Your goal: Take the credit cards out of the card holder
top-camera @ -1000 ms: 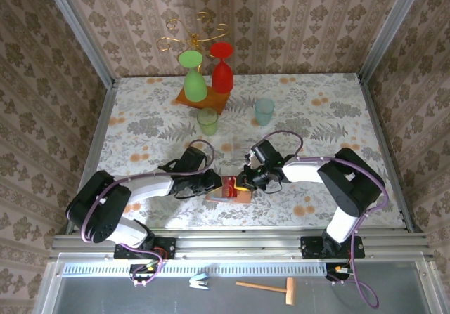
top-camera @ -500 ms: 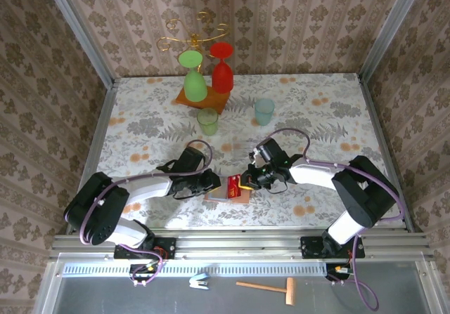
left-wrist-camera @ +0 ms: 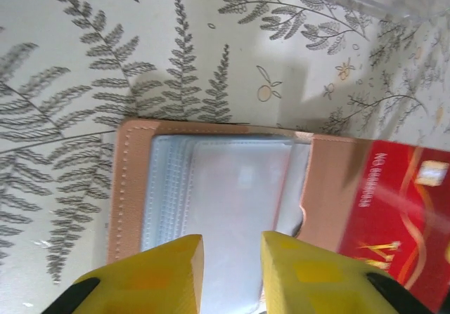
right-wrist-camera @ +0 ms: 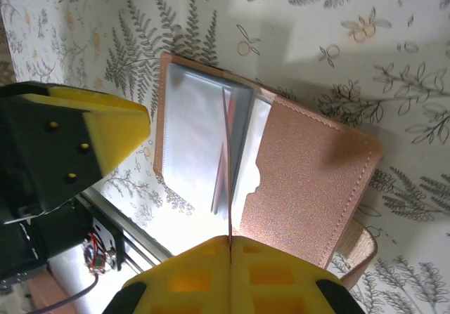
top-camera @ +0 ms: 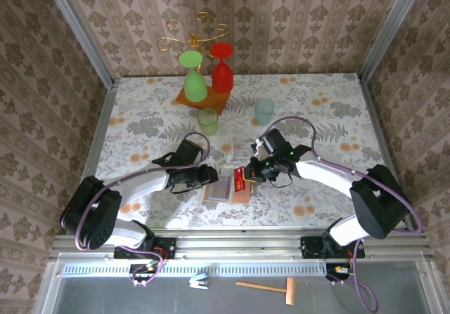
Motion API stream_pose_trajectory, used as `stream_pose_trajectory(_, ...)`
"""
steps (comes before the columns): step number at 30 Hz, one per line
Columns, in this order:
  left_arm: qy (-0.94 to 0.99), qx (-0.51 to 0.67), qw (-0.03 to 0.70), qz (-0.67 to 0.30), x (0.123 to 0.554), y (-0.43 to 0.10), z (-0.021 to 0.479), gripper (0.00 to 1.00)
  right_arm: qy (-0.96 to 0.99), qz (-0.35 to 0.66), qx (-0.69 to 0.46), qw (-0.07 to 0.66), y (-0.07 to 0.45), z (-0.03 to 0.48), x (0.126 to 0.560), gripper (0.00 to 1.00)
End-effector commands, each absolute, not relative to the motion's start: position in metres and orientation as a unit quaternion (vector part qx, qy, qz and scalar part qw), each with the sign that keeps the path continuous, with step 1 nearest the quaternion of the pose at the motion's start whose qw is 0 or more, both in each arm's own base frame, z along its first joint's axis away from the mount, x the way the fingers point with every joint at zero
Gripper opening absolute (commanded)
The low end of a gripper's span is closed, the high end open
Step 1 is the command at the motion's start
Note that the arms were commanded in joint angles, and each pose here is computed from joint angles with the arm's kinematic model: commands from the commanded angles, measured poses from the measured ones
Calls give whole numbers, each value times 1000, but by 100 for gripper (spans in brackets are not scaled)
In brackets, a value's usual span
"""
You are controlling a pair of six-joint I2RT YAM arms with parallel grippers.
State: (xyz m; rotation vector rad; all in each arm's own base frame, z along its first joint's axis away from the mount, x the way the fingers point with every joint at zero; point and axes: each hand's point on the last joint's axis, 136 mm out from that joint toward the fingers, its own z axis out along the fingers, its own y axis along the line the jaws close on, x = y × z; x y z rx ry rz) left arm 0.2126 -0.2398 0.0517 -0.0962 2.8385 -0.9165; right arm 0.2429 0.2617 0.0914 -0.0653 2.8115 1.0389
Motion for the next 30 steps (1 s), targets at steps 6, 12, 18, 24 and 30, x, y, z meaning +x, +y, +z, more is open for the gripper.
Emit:
stream_pose_trajectory(6, 967, -11, 76, -244, 205, -215, 40, 46, 953, 255, -93, 138, 230, 123, 259, 0)
stream_pose_trajectory(12, 962, -18, 58, -267, 199, -221, 30, 48, 953, 248, -81, 154, 213, 137, 272, 0)
stream_pose_trajectory(18, 953, -27, 47, -299, 197, -231, 26, 46, 950, 251, -70, 173, 200, 152, 277, 0)
stream_pose_trajectory(24, 945, -29, 49, -323, 199, -239, 31, 41, 946, 248, -87, 188, 198, 158, 285, 0)
stream_pose_trajectory(30, 942, -30, 52, -332, 200, -243, 36, 40, 930, 227, -198, 209, 204, 159, 295, 0)
